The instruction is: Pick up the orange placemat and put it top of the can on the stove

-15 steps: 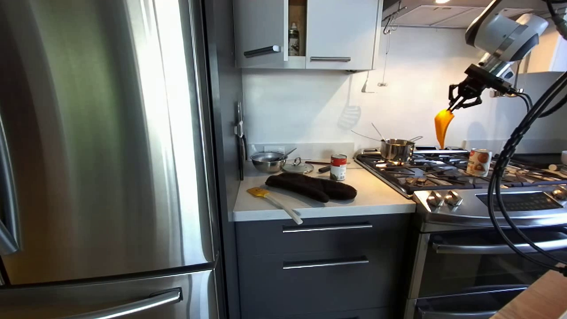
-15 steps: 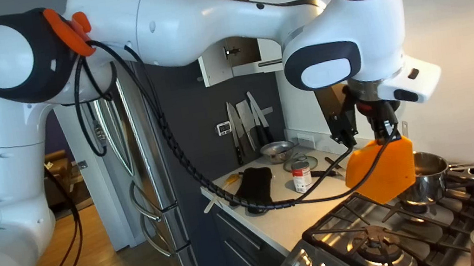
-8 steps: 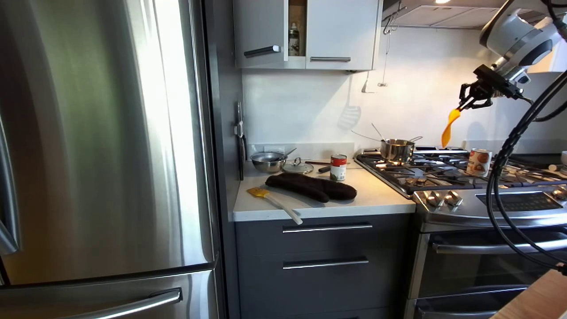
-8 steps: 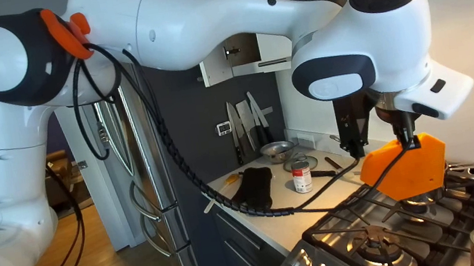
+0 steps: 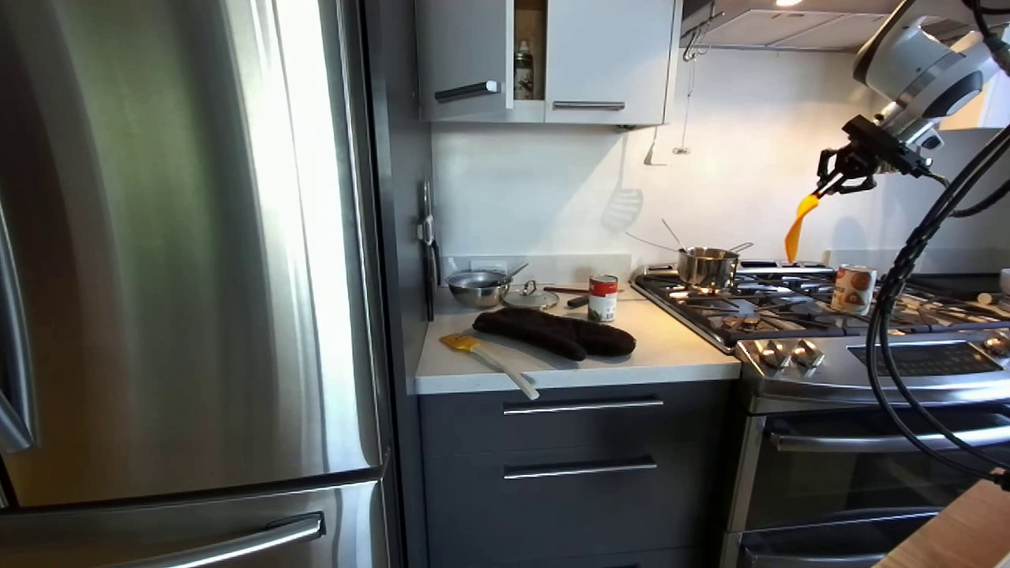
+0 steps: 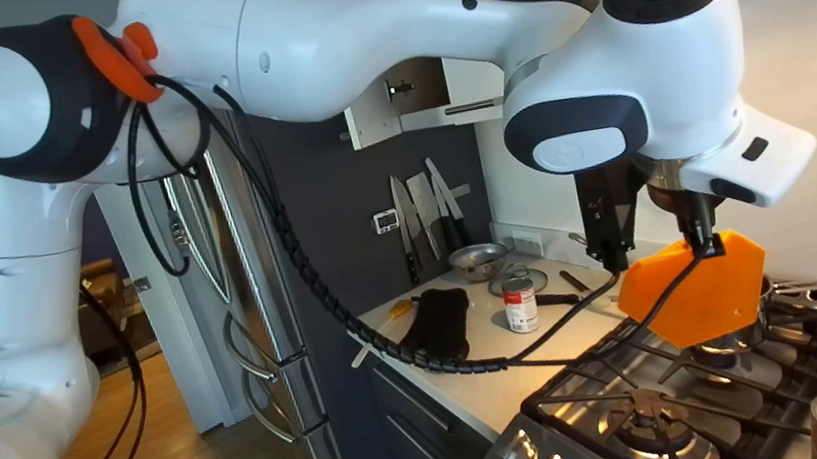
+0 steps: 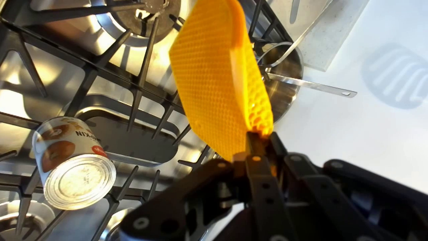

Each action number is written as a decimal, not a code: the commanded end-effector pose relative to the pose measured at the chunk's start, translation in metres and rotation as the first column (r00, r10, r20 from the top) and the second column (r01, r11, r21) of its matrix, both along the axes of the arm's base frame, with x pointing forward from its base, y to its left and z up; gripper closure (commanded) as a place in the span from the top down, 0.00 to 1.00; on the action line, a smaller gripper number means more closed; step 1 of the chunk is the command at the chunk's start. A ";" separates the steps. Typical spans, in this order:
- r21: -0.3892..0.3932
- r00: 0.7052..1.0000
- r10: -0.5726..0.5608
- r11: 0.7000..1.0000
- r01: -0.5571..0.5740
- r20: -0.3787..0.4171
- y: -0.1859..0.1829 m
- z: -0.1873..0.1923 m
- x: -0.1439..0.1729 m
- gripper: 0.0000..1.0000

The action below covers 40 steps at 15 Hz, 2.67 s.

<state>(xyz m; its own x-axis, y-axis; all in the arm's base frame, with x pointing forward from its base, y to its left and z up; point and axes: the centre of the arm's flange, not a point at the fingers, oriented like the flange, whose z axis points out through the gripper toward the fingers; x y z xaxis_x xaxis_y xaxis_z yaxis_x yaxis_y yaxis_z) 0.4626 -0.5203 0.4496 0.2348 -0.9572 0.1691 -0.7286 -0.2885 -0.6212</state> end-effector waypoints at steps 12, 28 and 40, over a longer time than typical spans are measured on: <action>0.078 0.982 -0.175 0.981 0.180 -0.064 -0.070 -0.036 -0.019 0.02; 0.047 0.913 -0.341 0.932 0.360 -0.225 -0.119 -0.061 -0.046 0.02; -0.005 0.836 -0.378 0.912 0.410 -0.398 -0.134 -0.090 -0.061 0.02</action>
